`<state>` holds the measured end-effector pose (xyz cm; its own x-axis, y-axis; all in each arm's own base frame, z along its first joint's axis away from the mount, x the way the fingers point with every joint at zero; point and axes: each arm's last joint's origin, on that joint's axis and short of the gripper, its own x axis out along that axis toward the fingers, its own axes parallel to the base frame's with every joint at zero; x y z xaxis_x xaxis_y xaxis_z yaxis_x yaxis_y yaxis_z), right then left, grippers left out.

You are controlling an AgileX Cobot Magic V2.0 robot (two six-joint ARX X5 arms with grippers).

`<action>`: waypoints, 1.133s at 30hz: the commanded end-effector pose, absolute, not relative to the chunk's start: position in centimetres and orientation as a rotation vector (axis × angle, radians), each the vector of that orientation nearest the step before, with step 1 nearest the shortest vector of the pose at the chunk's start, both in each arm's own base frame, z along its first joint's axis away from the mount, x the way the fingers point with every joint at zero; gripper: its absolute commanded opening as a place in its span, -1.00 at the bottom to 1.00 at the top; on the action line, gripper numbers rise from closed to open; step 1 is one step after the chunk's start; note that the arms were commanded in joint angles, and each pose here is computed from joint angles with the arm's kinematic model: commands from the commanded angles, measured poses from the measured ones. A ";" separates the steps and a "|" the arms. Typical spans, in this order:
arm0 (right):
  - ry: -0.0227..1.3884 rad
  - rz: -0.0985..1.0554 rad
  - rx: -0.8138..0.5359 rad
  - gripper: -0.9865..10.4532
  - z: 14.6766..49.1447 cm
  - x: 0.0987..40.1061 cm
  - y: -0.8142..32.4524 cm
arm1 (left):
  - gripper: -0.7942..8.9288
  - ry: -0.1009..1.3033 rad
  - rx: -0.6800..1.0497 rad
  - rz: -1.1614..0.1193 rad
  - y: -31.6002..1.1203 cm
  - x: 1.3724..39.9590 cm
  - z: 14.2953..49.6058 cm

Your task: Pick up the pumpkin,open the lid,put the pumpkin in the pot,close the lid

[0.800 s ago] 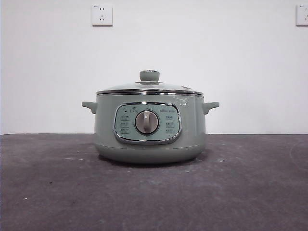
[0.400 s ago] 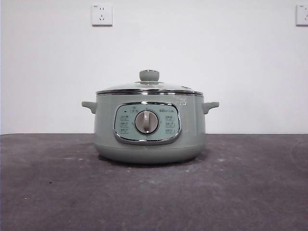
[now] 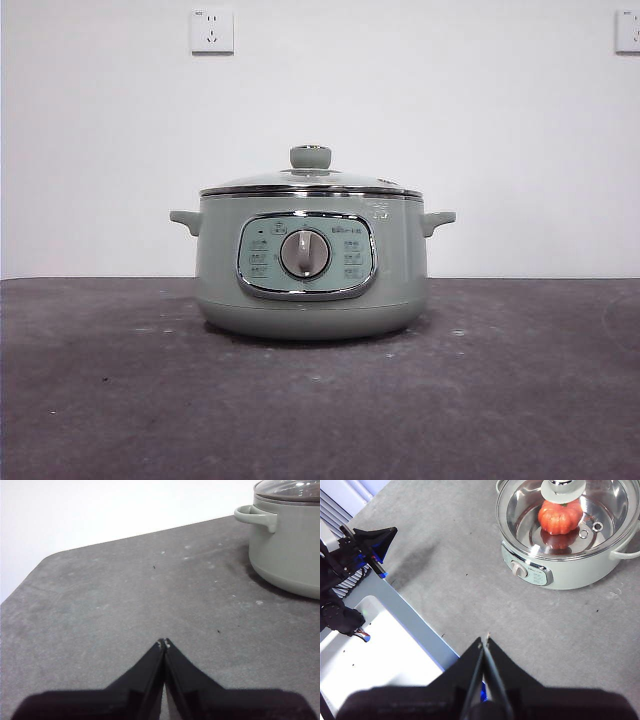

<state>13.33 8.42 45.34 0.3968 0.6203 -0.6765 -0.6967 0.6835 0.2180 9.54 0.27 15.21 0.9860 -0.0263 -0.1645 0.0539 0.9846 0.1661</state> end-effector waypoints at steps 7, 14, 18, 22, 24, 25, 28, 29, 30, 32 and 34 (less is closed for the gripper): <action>0.558 0.785 -0.141 -0.83 47.2 12.6 6.5 | -0.84 0.176 0.164 -0.042 0.3 9.6 14.7; 0.271 0.636 -0.099 -0.83 47.2 10.5 3.3 | -0.84 0.176 0.164 -0.041 0.3 9.6 14.7; 0.149 0.505 -0.105 -0.83 43.8 10.0 1.9 | -0.84 0.176 0.164 -0.042 0.3 9.6 14.7; 0.026 0.418 -0.127 -0.83 39.0 9.7 1.2 | -0.84 0.176 0.164 -0.042 0.3 9.6 14.7; -0.020 0.395 -0.137 -0.83 36.4 9.7 1.0 | -0.84 0.176 0.164 -0.042 0.3 9.6 14.7; -0.041 0.385 -0.142 -0.83 35.0 9.7 0.9 | -0.84 0.176 0.164 -0.042 0.3 9.6 14.7; -0.079 0.329 -0.150 -0.83 31.0 9.8 0.8 | -0.84 0.176 0.164 -0.042 0.3 9.6 14.7; -0.083 0.308 -0.150 -0.83 29.8 9.8 0.7 | -0.84 0.176 0.164 -0.042 0.3 9.6 14.7; -0.084 0.291 -0.149 -0.83 28.7 9.9 0.7 | -0.84 0.176 0.164 -0.042 0.3 9.6 14.7; -0.080 0.258 -0.148 -0.83 26.3 9.8 0.6 | -0.84 0.176 0.164 -0.042 0.3 9.6 14.7; -0.069 0.234 -0.143 -0.83 24.2 9.8 0.5 | -0.84 0.176 0.164 -0.042 0.3 9.6 14.7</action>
<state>9.77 0.53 25.30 0.9678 0.2466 0.0501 -0.2369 0.9600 -0.1490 9.54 0.27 15.21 0.9860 -0.0263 -0.1645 0.0539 0.9846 0.1661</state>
